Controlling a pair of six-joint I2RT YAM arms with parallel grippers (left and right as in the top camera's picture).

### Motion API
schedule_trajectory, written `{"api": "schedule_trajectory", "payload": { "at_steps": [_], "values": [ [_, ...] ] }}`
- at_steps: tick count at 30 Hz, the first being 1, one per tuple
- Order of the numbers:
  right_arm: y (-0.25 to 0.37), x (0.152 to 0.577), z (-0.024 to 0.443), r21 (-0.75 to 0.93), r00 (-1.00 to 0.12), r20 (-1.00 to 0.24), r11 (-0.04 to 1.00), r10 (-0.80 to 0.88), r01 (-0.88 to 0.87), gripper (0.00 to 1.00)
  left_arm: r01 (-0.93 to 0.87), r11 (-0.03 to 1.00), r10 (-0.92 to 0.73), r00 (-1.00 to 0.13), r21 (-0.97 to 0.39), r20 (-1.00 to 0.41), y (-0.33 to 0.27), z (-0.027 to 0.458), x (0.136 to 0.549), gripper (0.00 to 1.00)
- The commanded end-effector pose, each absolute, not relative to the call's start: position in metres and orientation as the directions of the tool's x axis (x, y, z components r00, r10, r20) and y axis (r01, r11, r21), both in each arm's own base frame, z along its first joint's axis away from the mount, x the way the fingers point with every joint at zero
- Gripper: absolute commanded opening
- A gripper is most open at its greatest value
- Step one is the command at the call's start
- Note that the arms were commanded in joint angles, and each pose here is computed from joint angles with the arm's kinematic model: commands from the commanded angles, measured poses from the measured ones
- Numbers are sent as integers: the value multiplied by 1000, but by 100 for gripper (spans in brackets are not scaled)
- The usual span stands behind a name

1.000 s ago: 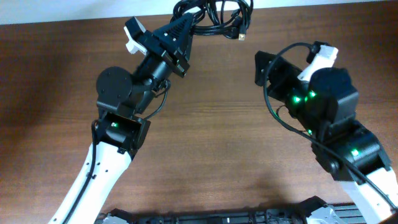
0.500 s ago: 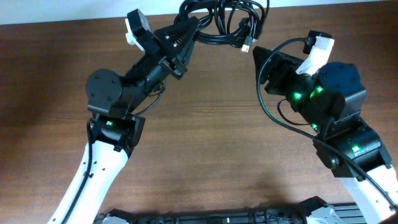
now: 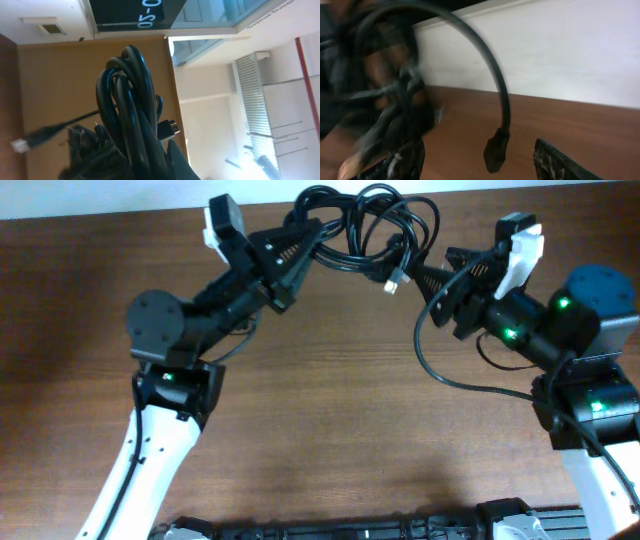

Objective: Untangle cables

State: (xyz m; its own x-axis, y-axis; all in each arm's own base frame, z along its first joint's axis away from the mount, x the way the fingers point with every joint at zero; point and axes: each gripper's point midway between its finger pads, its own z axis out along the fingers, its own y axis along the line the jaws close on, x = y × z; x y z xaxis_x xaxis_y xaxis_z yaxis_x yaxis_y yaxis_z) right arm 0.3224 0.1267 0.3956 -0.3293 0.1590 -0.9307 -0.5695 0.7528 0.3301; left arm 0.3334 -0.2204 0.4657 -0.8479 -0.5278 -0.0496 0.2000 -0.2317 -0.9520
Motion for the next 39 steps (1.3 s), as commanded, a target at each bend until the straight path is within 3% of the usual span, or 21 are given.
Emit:
{"api": "schedule_trajectory", "payload": {
  "at_steps": [1,4,11,16,19,22,26,27,28,33,36,39],
  "values": [
    [142,290,405,204,-230,-973,580,29,-789,67,268,-215,-498,-857,-939,-130,-206,478,325,0],
    [144,278,409,163,-185,-983,505,5,-847,66,325,-223,-481,-857,-919,-186,-205,488,316,0],
    [149,287,404,151,-171,-985,458,-3,-876,65,317,-224,-436,-878,-921,-196,-215,485,308,0],
    [154,290,403,172,-183,-983,392,9,-904,58,314,-229,-423,-885,-922,-196,-219,485,304,0],
    [156,285,407,152,-160,-987,359,9,-921,39,330,-219,-428,-878,-918,-214,-220,484,305,0],
    [156,285,407,152,-159,-987,358,9,-921,37,321,-224,-411,-887,-920,-210,-226,482,303,0],
    [156,284,407,152,-159,-987,358,9,-921,24,292,-226,-390,-901,-929,-188,-237,474,307,0],
    [156,285,407,152,-160,-987,359,9,-921,8,284,-226,-384,-905,-932,-183,-240,472,308,0],
    [156,285,407,152,-159,-987,359,9,-921,4,282,-226,-386,-905,-932,-180,-240,471,309,0],
    [156,285,407,156,-164,-986,361,9,-920,4,284,-231,-417,-893,-931,-169,-237,473,314,0],
    [148,301,396,199,-219,-976,462,11,-864,4,289,-235,-428,-888,-928,-168,-236,474,316,0],
    [119,333,362,261,-347,-938,694,17,-671,4,281,-255,-424,-892,-925,-154,-235,478,314,0]
  ]
}}
